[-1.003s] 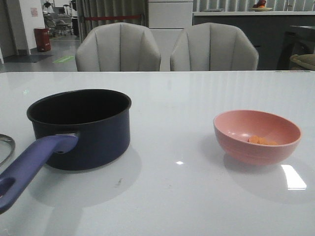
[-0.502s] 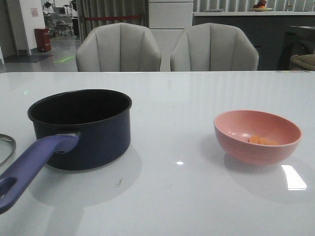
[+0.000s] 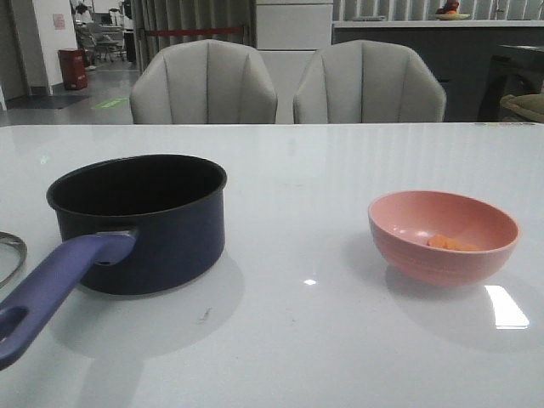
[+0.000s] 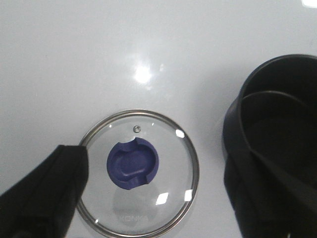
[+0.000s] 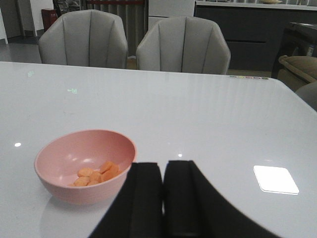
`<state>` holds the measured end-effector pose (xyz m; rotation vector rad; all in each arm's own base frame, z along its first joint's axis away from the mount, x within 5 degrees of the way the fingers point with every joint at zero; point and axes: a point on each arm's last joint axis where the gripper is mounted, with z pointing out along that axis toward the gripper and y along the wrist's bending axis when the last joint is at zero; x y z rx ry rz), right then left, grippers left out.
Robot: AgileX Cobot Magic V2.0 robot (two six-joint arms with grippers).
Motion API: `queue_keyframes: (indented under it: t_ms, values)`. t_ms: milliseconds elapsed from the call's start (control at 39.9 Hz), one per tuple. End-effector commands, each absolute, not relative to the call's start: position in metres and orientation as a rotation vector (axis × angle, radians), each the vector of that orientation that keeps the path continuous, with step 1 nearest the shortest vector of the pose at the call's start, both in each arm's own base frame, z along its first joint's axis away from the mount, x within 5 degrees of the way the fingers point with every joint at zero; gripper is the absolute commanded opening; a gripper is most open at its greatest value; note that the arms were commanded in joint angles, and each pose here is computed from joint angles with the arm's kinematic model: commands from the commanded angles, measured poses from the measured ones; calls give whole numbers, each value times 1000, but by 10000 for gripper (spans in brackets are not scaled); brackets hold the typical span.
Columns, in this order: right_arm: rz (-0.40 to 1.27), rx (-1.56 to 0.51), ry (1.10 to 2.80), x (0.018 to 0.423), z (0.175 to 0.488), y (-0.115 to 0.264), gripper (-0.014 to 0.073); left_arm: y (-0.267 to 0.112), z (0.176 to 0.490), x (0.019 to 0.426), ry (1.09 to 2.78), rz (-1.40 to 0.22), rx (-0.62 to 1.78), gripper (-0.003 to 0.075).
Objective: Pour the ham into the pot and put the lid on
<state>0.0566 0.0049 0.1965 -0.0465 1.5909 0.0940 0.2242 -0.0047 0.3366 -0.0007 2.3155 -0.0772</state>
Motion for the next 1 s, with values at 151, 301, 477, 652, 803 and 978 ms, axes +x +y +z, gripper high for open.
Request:
queue_keyframes:
  t_ms: [151,301,477,652,803,978]
  values:
    - [84,-52,1486,54,206,5,160,-25,364,149,1977,-171,125,585]
    - [84,-52,1486,54,206,5,160,-21,355,110,1881,-178,128,585]
    - [84,-52,1487,55,206,5,160,-16,333,75,1763,-186,121,585]
    - [84,-52,1487,55,206,5,160,-13,311,52,1674,-203,131,585]
    - [84,-52,1487,55,206,5,160,-12,299,41,1594,-223,141,585]
    - [84,-52,1487,55,206,5,160,-11,299,36,1547,-232,144,585]
